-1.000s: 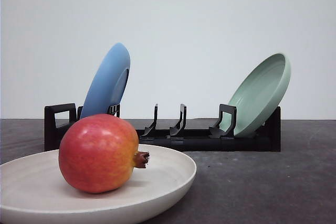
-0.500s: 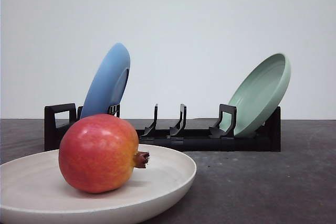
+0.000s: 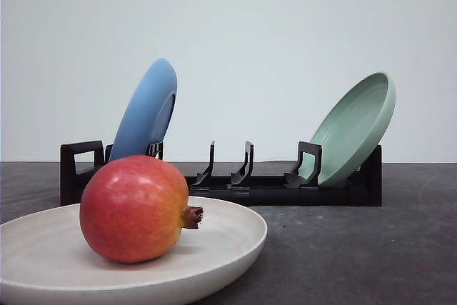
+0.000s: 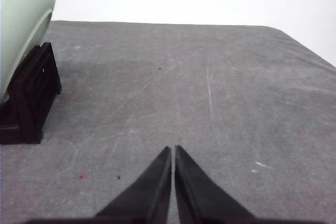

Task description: Place pomegranate in white plate

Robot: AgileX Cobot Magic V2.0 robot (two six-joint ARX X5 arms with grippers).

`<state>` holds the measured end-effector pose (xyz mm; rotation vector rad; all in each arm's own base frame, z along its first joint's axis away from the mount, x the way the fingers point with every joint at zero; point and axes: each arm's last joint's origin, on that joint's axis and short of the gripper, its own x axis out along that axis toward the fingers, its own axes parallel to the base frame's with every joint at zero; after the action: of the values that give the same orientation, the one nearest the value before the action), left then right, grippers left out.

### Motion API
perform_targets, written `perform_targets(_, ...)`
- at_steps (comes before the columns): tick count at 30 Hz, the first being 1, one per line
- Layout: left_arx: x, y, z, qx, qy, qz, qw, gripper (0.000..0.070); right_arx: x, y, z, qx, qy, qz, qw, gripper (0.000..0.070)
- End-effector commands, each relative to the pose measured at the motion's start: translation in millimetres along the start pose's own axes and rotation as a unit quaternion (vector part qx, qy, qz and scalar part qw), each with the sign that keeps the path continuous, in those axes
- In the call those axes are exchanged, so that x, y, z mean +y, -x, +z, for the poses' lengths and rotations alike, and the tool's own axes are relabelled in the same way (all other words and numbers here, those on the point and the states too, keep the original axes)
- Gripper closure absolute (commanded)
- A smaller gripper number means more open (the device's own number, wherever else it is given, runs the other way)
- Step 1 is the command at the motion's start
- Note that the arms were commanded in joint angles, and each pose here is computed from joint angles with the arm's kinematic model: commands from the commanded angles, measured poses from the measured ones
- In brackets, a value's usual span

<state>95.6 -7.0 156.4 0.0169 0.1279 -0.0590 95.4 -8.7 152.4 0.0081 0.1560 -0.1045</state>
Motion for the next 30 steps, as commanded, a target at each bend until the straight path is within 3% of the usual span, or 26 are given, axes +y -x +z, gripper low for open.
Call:
perform_targets(1,-0.1,-0.8,-2.0,-0.001,0.001,-0.001,1.0,0.07,-0.2,-0.4,-0.3,-0.003,0.003,-0.001,1.0,0.0694)
perform_targets(30,-0.1,-0.8,-2.0,-0.001,0.001,-0.001,1.0,0.07,-0.2,-0.4,-0.4,-0.003,0.003,-0.001,1.0,0.0694)
